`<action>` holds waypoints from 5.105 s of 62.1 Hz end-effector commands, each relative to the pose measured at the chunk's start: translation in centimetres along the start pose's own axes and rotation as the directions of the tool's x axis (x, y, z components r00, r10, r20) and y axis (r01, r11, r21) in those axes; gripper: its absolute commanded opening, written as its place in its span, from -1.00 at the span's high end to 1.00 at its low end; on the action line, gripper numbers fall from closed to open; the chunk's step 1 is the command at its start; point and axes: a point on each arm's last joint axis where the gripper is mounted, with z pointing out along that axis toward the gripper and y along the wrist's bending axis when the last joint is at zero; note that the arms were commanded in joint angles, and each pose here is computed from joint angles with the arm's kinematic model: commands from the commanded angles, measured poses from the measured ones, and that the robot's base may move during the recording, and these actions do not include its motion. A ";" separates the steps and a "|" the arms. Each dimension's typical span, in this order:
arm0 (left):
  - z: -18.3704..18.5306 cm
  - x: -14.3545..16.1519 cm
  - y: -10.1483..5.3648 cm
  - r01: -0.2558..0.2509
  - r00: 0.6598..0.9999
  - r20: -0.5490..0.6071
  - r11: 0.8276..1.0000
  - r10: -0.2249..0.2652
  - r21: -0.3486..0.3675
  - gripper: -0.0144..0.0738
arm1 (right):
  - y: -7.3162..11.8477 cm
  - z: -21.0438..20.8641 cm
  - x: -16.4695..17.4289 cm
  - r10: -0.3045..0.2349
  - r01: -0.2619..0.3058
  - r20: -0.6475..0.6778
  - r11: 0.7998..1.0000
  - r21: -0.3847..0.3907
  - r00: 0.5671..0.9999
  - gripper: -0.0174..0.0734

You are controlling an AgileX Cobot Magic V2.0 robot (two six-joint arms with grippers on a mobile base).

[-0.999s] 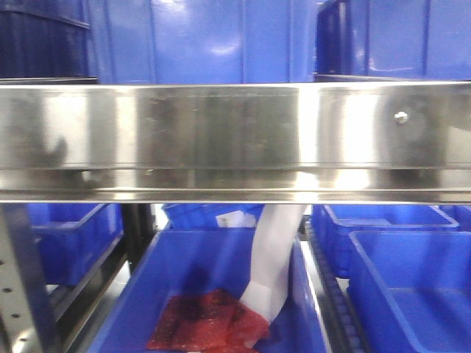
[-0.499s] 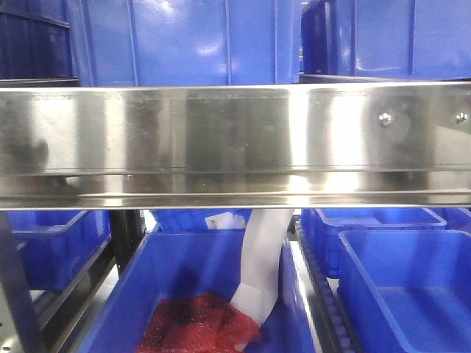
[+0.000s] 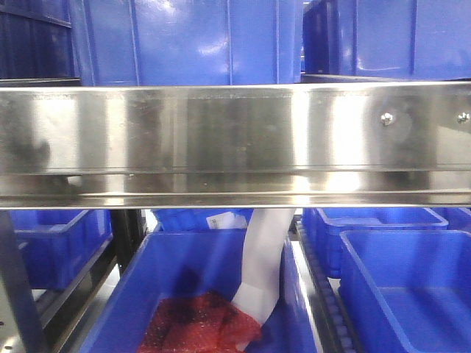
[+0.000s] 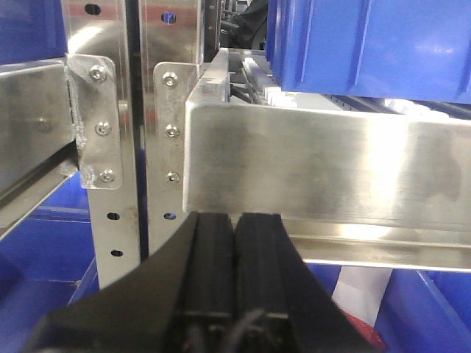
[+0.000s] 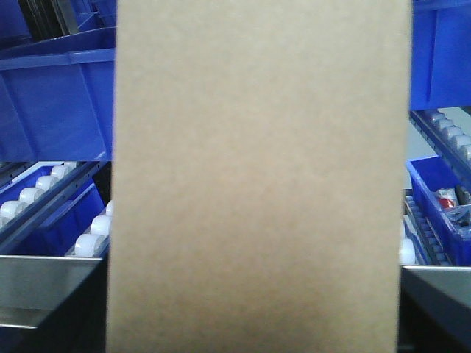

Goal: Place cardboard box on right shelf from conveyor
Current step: 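Drive up to the steel shelf rack with blue bins, then raise the box with the right gripper onto the upper shelf, then open the right gripper and release the box on the shelf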

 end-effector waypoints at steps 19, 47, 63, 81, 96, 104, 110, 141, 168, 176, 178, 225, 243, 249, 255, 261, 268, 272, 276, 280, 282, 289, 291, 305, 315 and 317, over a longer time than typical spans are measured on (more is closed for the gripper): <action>-0.1 -0.9 0.0 0.009 0.995 0.096 1.000 -0.010 0.008 0.94 | 2.1 4.7 -5.6 -0.303 0.307 0.082 0.951 -0.047 0.950 0.12; -0.1 -0.9 0.0 0.009 0.995 0.096 1.000 -0.010 0.008 0.94 | 13.0 18.3 -10.3 -0.730 0.735 0.115 0.645 -0.212 0.674 0.12; -0.1 -0.9 0.0 0.009 0.995 0.096 1.000 -0.010 0.008 0.94 | 21.1 25.3 -7.6 -0.855 0.852 0.162 0.436 -0.291 0.493 0.12; -0.1 -0.9 0.0 0.009 0.995 0.096 1.000 -0.010 0.008 0.94 | 23.6 29.9 -2.7 -0.973 0.935 0.159 0.109 -0.338 0.170 0.12; -0.1 -0.9 0.0 0.009 0.995 0.096 1.000 -0.010 0.008 0.94 | 23.8 30.4 -2.0 -0.980 0.942 0.182 0.012 -0.335 0.077 0.12; -0.1 -0.9 0.0 0.009 0.995 0.096 1.000 -0.010 0.008 0.94 | 23.8 30.4 -2.0 -0.980 0.943 0.185 0.012 -0.333 0.078 0.12; -0.1 -0.9 0.0 0.009 0.995 0.096 1.000 -0.010 0.008 0.94 | 23.8 30.4 -2.0 -0.980 0.943 0.184 0.016 -0.334 0.081 0.07; -0.1 -0.9 0.0 0.009 0.995 0.096 1.000 -0.010 0.008 0.94 | 23.5 29.6 -2.1 -0.979 0.917 0.087 0.137 -0.376 0.182 -0.76; -0.1 -0.9 0.0 0.009 0.995 0.096 1.000 -0.010 0.008 0.94 | 24.7 24.3 -4.1 -0.933 0.841 0.107 0.256 -0.476 0.344 -0.76; -0.1 -0.9 0.0 0.009 0.995 0.096 1.000 -0.010 0.008 0.94 | 24.6 23.1 -4.9 -0.865 0.765 0.045 0.415 -0.493 0.499 -0.75; -0.1 -0.9 0.0 0.009 0.995 0.096 1.000 -0.010 0.008 0.94 | 24.6 22.9 -5.2 -0.835 0.734 0.023 0.469 -0.492 0.550 -0.74; -0.1 -0.9 0.0 0.009 0.995 0.096 1.000 -0.010 0.008 0.94 | 22.8 20.2 -4.3 -0.476 0.398 0.000 0.736 -0.548 0.880 0.49; -0.1 -0.9 0.0 0.009 0.995 0.096 1.000 -0.010 0.008 0.94 | 23.0 20.5 -3.8 -0.485 0.400 -0.012 0.734 -0.549 0.874 0.49; -0.1 -0.9 0.0 0.009 0.995 0.096 1.000 -0.010 0.008 0.94 | 23.1 20.7 -3.7 -0.489 0.401 -0.017 0.734 -0.549 0.872 0.49; -0.1 -0.9 0.0 0.009 0.995 0.096 1.000 -0.010 0.008 0.94 | 23.0 20.6 -3.6 -0.483 0.387 -0.033 0.738 -0.552 0.875 0.49; -0.1 -0.9 0.0 0.009 0.995 0.096 1.000 -0.010 0.008 0.94 | 22.2 20.5 -3.7 -0.489 0.377 -0.072 0.750 -0.543 0.869 0.49; -0.1 -0.9 0.0 0.009 0.995 0.096 1.000 -0.010 0.008 0.94 | 19.6 19.8 -4.0 -0.461 0.345 -0.106 0.780 -0.522 0.881 0.49; -0.1 -0.9 0.0 0.009 0.995 0.096 1.000 -0.010 0.008 0.94 | 17.8 19.3 -4.2 -0.441 0.337 -0.104 0.798 -0.500 0.891 0.49; -0.1 -0.9 0.0 0.009 0.995 0.096 1.000 -0.010 0.008 0.94 | 15.6 18.1 -4.4 -0.410 0.325 -0.088 0.820 -0.471 0.908 0.49; -0.1 -0.9 0.0 0.009 0.995 0.096 1.000 -0.010 0.008 0.94 | 13.4 16.9 -4.4 -0.374 0.308 -0.071 0.845 -0.438 0.925 0.49; -0.1 -0.9 0.0 0.009 0.995 0.096 1.000 -0.010 0.008 0.94 | 12.4 16.4 -4.0 -0.362 0.302 -0.069 0.855 -0.422 0.930 0.49; -0.1 -0.9 0.0 0.009 0.995 0.096 1.000 -0.010 0.008 0.94 | 8.3 13.6 -3.5 -0.299 0.273 -0.026 0.900 -0.340 0.954 0.49; -0.1 -0.9 0.0 0.009 0.995 0.096 1.000 -0.010 0.008 0.94 | 7.0 12.8 -2.8 -0.286 0.265 -0.027 0.915 -0.305 0.958 0.49; -0.1 -0.9 0.0 0.009 0.995 0.096 1.000 -0.010 0.008 0.94 | 1.5 7.0 1.1 -0.228 0.232 0.051 0.968 -0.095 0.972 0.49; -0.1 -0.9 0.0 0.009 0.995 0.096 1.000 -0.010 0.008 0.94 | -0.2 4.6 4.7 -0.231 0.228 0.125 0.973 0.036 0.965 0.49; -0.1 -0.9 0.0 0.009 0.995 0.096 1.000 -0.010 0.008 0.94 | -0.5 4.3 5.5 -0.225 0.219 0.143 0.974 0.056 0.964 0.49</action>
